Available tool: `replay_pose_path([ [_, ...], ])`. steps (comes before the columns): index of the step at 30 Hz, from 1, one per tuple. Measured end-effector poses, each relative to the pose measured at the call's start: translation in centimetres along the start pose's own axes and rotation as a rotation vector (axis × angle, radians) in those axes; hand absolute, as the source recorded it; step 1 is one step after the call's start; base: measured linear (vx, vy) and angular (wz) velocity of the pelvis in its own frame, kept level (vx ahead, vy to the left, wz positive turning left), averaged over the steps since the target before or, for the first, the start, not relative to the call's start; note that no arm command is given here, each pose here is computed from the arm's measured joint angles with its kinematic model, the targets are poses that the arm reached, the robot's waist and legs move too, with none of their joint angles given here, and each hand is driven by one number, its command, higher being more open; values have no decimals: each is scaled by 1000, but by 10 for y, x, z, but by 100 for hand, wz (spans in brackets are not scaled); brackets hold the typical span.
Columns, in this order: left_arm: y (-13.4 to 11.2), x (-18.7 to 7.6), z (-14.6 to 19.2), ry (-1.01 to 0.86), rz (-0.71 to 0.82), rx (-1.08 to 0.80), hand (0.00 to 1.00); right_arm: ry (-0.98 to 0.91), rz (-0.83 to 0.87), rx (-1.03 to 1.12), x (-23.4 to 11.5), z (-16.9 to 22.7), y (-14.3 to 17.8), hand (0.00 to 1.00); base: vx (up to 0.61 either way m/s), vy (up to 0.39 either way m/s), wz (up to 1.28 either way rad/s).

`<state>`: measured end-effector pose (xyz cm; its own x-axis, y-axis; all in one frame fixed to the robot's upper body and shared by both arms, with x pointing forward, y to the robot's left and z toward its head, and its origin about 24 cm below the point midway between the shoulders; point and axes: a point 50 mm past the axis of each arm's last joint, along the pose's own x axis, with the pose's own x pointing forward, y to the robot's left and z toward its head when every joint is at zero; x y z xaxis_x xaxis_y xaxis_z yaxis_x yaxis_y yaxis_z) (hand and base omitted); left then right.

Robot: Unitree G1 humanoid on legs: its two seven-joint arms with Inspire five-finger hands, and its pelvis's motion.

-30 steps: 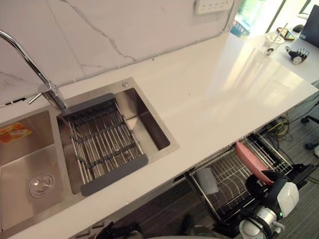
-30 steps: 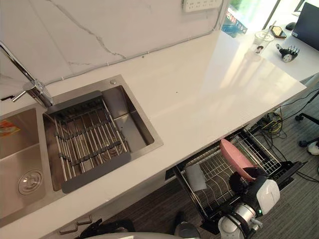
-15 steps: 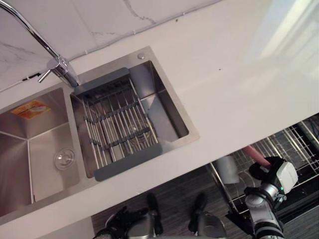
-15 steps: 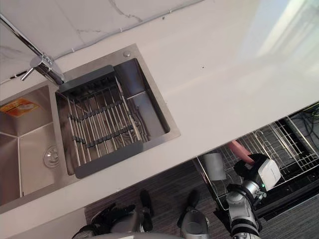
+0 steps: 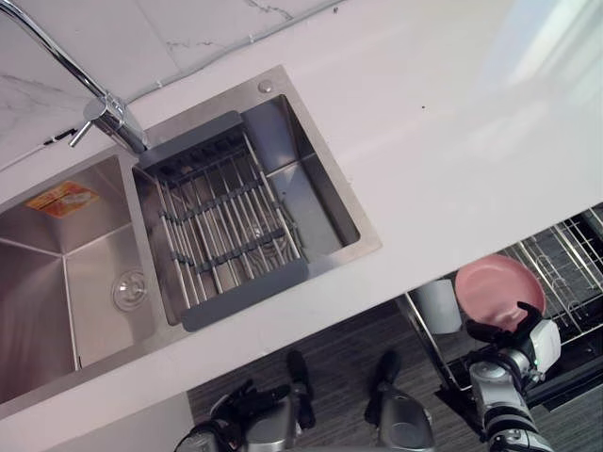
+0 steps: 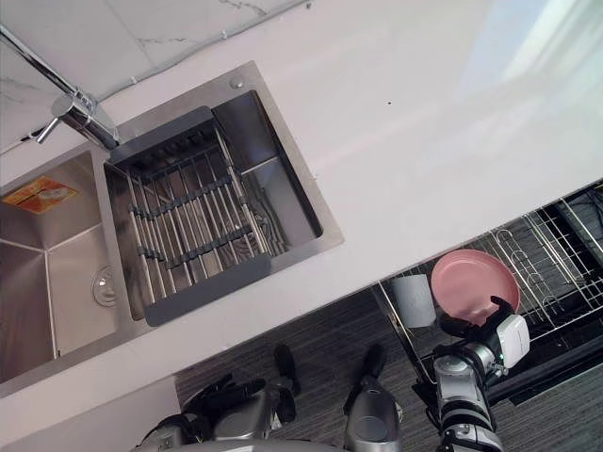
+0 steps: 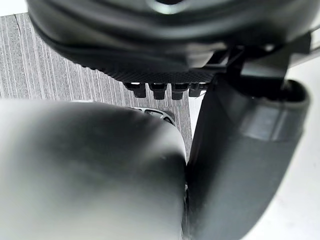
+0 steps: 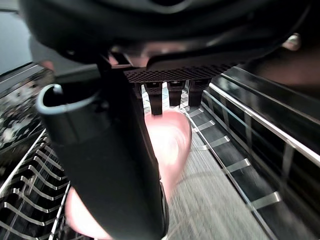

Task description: Walk over to the sink, pick up the cup, carry it to the dishwasher, place the cup inside the dishwasher, then close the dishwasher door

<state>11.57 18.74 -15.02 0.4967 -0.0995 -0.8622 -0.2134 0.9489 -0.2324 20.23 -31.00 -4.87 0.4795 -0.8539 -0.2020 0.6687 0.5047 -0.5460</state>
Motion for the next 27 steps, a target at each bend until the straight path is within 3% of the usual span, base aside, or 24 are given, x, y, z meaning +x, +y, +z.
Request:
replay_pose_path([
  [7, 5, 0, 1, 4, 50, -29, 100, -158, -13, 324, -11, 42, -29, 100, -8, 7, -18],
  [11, 10, -1, 0, 7, 92, -62, 100, -290, -109, 448, -12, 67, -71, 100, 22, -12, -30],
  [15, 20, -4, -5, 28, 147, -84, 100, -270, -303, 575, -6, 50, -115, 100, 34, -12, -25],
  [18, 24, -6, -10, 50, 166, -102, 100, -84, -351, 705, 2, 3, -134, 100, 11, 0, 0],
  [20, 23, -6, -10, 59, 175, -117, 100, 114, -307, 819, 1, -44, -128, 100, 0, 0, 0],
  [22, 18, -4, -11, 60, 168, -137, 100, 348, -191, 955, -21, -92, -94, 100, -64, 14, 2],
  [25, 13, -3, -12, 58, 170, -145, 100, 483, -46, 1003, -48, -108, -53, 100, -55, -3, 15],
  [27, 10, -2, -14, 47, 168, -153, 100, 532, 16, 1178, -71, -104, -20, 100, -37, 11, 24],
])
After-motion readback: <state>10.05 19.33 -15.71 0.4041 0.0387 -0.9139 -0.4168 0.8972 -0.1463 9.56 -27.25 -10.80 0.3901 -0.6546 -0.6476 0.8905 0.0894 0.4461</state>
